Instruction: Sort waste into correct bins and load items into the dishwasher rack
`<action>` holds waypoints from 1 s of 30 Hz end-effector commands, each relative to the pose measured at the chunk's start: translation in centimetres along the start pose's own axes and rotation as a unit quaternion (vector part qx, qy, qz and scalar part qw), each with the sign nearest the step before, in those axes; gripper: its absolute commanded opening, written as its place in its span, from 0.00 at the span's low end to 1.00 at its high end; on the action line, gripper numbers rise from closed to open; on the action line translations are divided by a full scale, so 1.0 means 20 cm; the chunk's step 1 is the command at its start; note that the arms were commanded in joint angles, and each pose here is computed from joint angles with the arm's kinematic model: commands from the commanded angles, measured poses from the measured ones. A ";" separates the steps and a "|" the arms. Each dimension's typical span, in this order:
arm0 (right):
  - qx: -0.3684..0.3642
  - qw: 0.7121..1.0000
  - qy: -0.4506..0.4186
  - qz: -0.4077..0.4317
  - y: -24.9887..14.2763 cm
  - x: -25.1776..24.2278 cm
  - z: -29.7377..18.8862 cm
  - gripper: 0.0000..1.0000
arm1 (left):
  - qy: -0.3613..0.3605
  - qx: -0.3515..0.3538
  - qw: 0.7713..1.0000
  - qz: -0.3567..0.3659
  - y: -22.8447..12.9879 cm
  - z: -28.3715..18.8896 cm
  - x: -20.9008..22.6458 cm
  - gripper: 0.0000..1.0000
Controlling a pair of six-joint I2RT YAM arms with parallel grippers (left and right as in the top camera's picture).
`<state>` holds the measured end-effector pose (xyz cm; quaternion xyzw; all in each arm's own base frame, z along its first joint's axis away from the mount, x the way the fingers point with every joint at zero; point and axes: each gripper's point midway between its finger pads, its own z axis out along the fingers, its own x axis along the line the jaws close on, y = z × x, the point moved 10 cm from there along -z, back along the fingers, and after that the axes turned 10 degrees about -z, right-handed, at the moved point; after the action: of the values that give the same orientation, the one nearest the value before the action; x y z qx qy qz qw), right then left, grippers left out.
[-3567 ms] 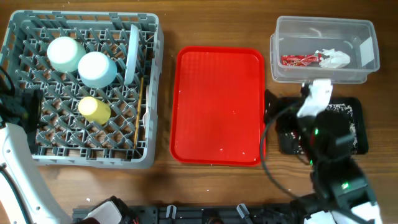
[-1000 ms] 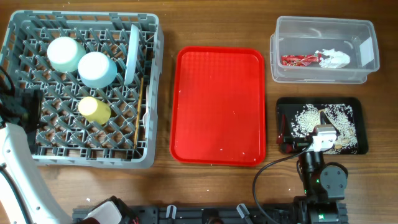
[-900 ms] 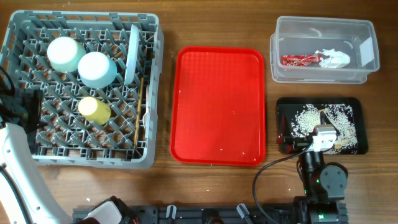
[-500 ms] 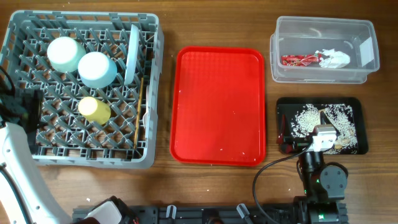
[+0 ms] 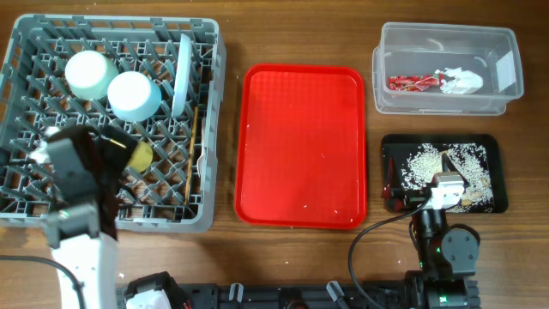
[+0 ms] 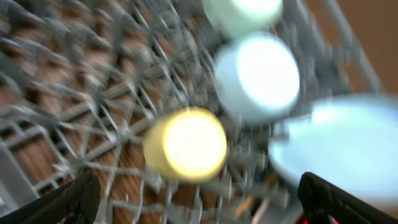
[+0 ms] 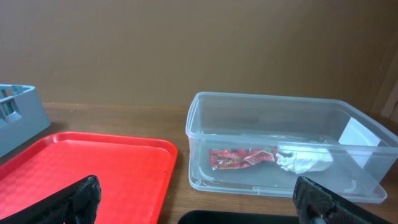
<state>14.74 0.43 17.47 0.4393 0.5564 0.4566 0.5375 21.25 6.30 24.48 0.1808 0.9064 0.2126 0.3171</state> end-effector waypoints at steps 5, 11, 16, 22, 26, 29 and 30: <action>-0.005 1.000 -0.013 -0.001 0.01 -0.01 0.00 1.00 | -0.129 -0.010 0.977 0.167 -0.28 0.07 0.09 1.00; -0.005 1.000 -0.013 -0.001 0.01 -0.01 0.00 1.00 | -0.186 -0.055 0.965 0.177 -0.38 0.07 0.20 1.00; -0.004 1.000 -0.013 -0.001 0.00 -0.01 0.00 1.00 | -0.255 -0.083 0.930 0.253 -0.45 0.03 0.21 1.00; -0.004 1.000 -0.013 -0.001 0.00 -0.01 0.00 1.00 | -0.321 -0.144 0.898 0.264 -0.49 -0.02 0.23 1.00; -0.005 1.000 -0.013 -0.001 0.01 -0.01 0.00 1.00 | -0.342 -0.171 0.888 0.257 -0.52 0.00 0.27 1.00; -0.004 1.000 -0.013 -0.001 0.00 -0.01 0.00 1.00 | -0.351 -0.180 0.883 0.254 -0.52 -0.01 0.28 1.00; -0.005 1.000 -0.013 -0.001 0.01 -0.01 0.00 1.00 | -0.362 -0.191 0.877 0.252 -0.52 -0.04 0.28 1.00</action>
<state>14.73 0.42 17.48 0.4392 0.5561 0.4567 0.5378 15.05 0.23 16.53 0.4005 0.6213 0.3614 0.5684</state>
